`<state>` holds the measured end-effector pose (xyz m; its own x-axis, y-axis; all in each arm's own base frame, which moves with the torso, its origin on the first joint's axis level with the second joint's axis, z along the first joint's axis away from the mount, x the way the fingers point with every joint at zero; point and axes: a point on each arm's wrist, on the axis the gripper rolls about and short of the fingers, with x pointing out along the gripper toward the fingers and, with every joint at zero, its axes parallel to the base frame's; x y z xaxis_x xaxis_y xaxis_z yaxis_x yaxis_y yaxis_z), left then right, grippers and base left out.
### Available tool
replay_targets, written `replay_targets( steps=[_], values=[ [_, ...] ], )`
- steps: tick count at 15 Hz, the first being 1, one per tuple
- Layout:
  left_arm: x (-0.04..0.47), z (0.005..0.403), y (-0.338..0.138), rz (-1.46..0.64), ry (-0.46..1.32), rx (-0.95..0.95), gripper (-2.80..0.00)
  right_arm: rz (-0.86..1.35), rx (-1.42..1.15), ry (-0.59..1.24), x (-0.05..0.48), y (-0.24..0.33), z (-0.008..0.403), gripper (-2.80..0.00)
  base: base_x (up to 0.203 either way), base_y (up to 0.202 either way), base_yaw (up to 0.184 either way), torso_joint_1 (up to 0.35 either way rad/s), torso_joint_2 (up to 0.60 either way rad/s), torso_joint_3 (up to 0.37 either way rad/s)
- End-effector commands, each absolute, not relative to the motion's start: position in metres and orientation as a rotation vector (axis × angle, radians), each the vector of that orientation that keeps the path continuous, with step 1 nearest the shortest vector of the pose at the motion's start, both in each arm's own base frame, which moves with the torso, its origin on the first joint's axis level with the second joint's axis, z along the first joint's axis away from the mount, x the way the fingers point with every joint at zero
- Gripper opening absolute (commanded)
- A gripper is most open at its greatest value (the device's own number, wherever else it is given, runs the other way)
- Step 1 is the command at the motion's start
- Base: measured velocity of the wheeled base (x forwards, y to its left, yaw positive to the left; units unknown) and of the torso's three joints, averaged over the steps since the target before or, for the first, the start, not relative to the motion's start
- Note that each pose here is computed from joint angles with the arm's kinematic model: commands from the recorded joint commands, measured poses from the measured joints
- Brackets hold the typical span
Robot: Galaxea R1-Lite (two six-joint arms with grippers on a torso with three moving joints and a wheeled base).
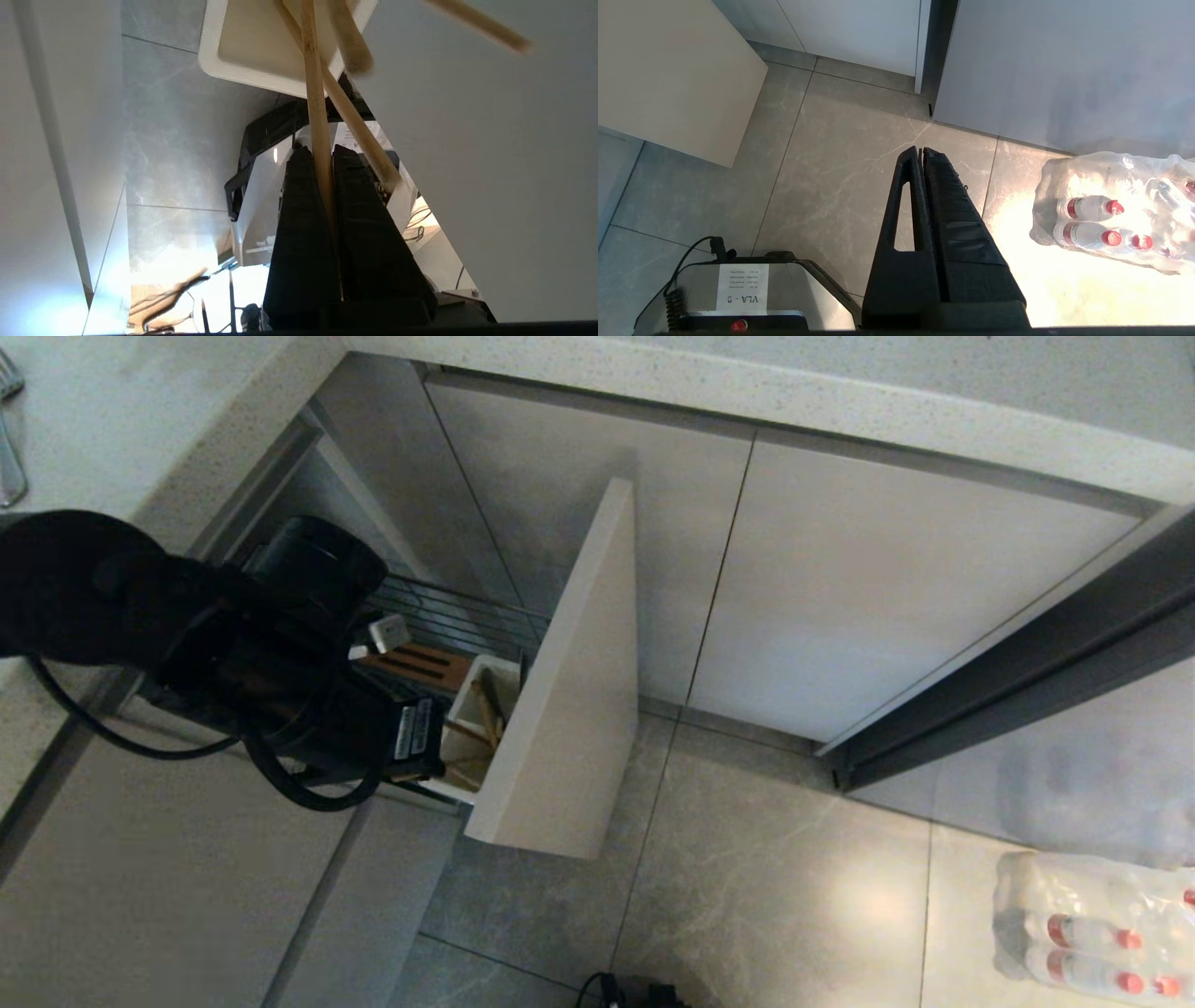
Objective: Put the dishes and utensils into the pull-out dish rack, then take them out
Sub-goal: Take the chopsticks out of the cupboard
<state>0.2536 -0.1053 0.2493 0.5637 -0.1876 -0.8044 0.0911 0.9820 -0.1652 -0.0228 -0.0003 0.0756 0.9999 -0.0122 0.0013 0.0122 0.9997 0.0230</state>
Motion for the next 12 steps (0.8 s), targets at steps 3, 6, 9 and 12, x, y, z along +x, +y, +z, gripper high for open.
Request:
replay_targets(
  steps=[3,6,9,12],
  values=[
    [0.237,0.267,-0.1,-0.18,0.905,-0.124,-2.8,-0.012,0.023,0.0,-0.023,0.0,0.076,-2.8,0.0,0.0,0.0,0.0,0.0,0.0],
    [0.221,0.282,-0.095,-0.199,0.851,-0.135,-2.8,-0.012,0.023,-0.001,-0.023,0.0,0.076,-2.8,0.0,0.0,0.0,0.0,0.0,0.0],
    [0.202,0.298,-0.09,-0.171,0.768,-0.124,-2.8,-0.012,0.023,0.0,-0.023,0.0,0.076,-2.8,0.0,0.0,0.0,0.0,0.0,0.0],
    [0.188,0.307,-0.088,-0.153,0.713,-0.111,-2.8,-0.012,0.023,0.0,-0.023,0.0,0.076,-2.8,0.0,0.0,0.0,0.0,0.0,0.0]
  ],
)
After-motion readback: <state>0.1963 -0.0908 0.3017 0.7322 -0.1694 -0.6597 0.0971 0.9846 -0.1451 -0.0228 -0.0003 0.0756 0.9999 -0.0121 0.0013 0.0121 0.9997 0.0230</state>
